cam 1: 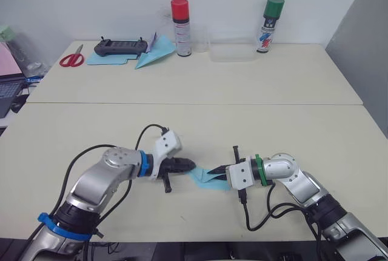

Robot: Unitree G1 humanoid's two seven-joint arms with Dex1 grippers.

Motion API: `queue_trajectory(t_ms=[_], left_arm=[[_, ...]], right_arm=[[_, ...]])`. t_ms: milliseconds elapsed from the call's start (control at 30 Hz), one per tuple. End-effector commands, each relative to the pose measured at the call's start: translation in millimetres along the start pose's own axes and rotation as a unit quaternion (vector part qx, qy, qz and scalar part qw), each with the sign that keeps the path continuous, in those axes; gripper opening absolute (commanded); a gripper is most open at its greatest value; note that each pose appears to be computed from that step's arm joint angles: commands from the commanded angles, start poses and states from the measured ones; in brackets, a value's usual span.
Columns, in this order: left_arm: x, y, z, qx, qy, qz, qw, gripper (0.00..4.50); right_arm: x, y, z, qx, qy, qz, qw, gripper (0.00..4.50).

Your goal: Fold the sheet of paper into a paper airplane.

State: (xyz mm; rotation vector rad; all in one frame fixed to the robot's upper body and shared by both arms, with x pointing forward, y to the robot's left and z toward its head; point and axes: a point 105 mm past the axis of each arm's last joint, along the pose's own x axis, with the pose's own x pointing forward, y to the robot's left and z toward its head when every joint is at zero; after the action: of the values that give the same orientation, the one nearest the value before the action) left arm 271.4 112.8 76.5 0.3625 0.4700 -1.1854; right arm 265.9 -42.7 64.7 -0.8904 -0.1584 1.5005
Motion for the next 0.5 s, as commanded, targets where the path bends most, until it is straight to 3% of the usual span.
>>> queue_trajectory(t_ms=[33, 133, 367, 500], left_arm=[[4, -3, -10, 0.014, 0.017, -0.002, 1.0, 0.0], [6, -4, -19, 0.017, 0.03, -0.005, 0.999, 0.0], [8, -3, -25, 0.01, 0.034, -0.005, 0.999, 0.0], [7, -1, -25, 0.011, 0.037, -0.003, 0.999, 0.0]], right_arm=[[3, 5, 2, 0.005, -0.001, 0.023, 1.0, 0.09], [-1, 7, 6, 0.026, -0.009, 0.042, 0.999, 0.64], [-31, 20, 25, 0.092, -0.005, 0.129, 0.987, 3.04], [-51, 5, 36, 0.168, -0.014, 0.118, 0.979, 3.04]])
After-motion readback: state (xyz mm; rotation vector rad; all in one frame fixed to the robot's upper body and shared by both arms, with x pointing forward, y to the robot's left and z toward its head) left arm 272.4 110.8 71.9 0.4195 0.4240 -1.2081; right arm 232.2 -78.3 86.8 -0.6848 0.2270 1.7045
